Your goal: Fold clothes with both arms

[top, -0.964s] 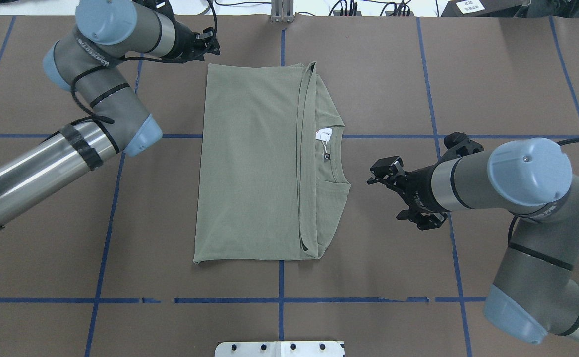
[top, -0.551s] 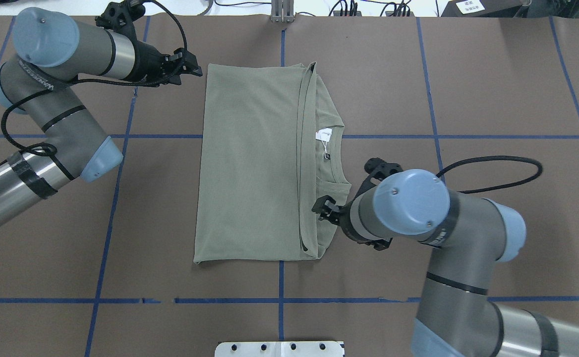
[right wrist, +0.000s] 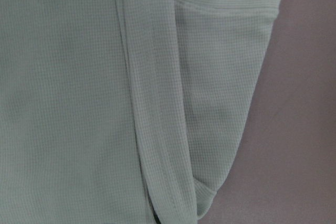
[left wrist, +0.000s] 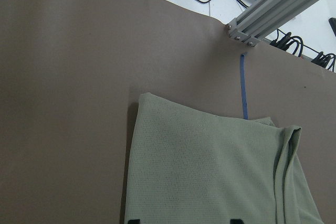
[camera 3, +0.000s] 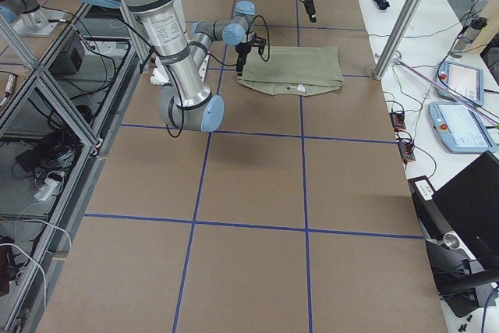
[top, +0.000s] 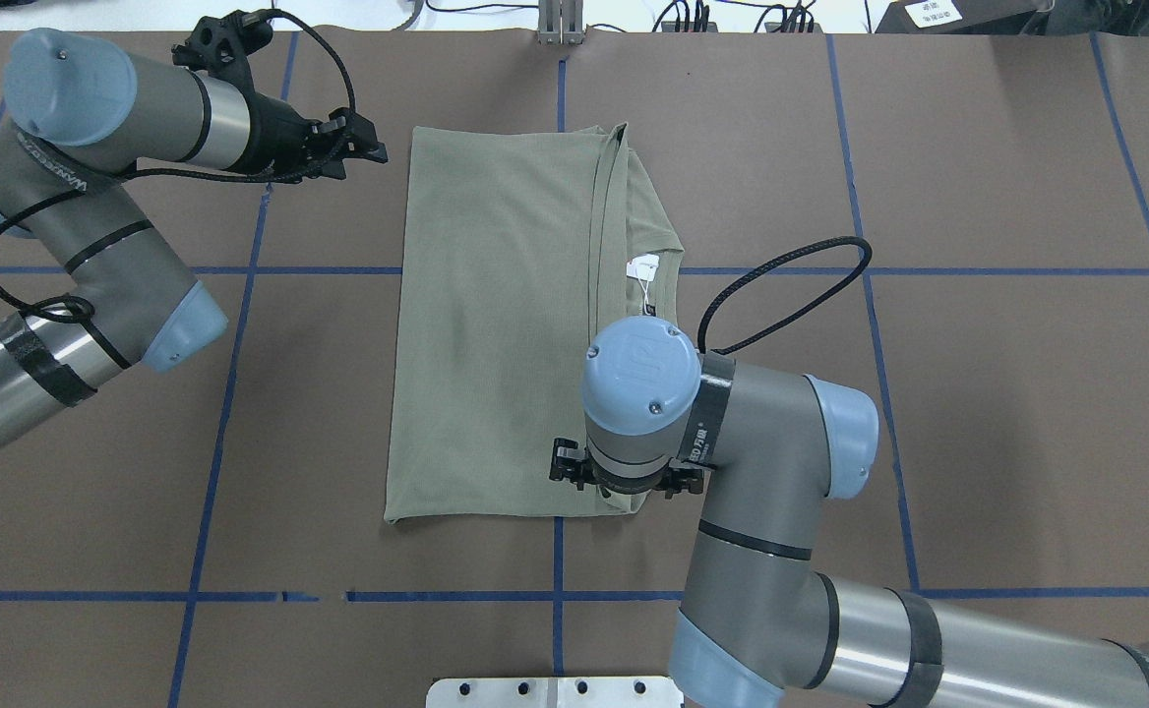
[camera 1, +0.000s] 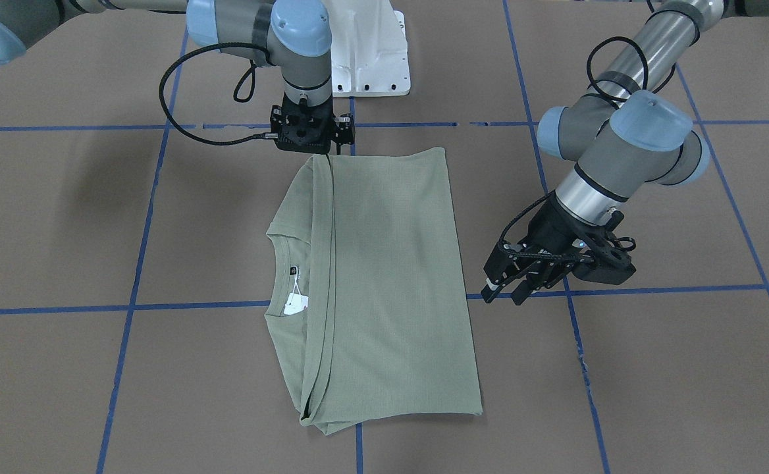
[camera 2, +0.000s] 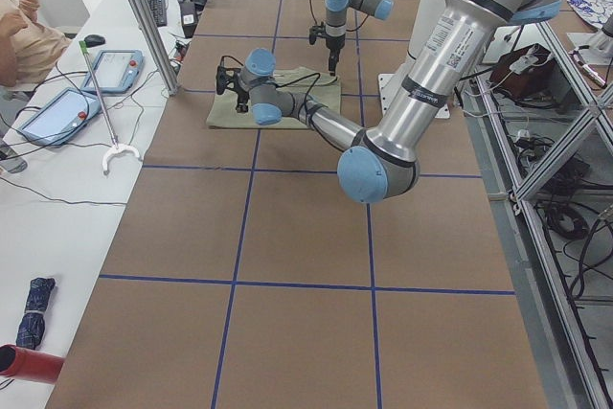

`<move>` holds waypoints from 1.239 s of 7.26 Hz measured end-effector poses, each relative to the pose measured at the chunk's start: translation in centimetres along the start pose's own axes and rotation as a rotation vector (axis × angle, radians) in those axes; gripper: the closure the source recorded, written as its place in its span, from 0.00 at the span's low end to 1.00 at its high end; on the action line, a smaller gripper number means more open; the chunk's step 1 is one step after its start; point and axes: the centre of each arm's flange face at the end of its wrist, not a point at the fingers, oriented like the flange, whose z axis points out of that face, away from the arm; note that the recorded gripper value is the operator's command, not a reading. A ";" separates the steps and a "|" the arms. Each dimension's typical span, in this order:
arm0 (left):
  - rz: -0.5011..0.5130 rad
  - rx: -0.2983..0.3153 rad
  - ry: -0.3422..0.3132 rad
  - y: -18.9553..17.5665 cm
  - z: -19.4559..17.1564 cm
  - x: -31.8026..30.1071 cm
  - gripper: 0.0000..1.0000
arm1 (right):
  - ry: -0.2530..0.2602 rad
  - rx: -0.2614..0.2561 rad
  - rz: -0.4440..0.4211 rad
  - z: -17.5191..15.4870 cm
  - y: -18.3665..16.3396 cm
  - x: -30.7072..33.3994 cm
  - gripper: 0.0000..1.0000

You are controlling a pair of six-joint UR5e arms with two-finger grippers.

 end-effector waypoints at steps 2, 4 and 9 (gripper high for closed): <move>0.000 -0.001 -0.001 0.1 0.1 -0.1 0.35 | 0.081 -0.054 -0.089 1.2 -1.5 -2.2 0.00; -0.003 -0.002 0.000 0.1 0.1 0.0 0.35 | 0.138 -0.088 -0.137 2.8 -2.5 -2.1 0.00; -0.006 -0.002 0.004 0.2 -0.1 0.1 0.35 | 0.183 -0.127 -0.144 4.5 -2.5 -1.2 0.00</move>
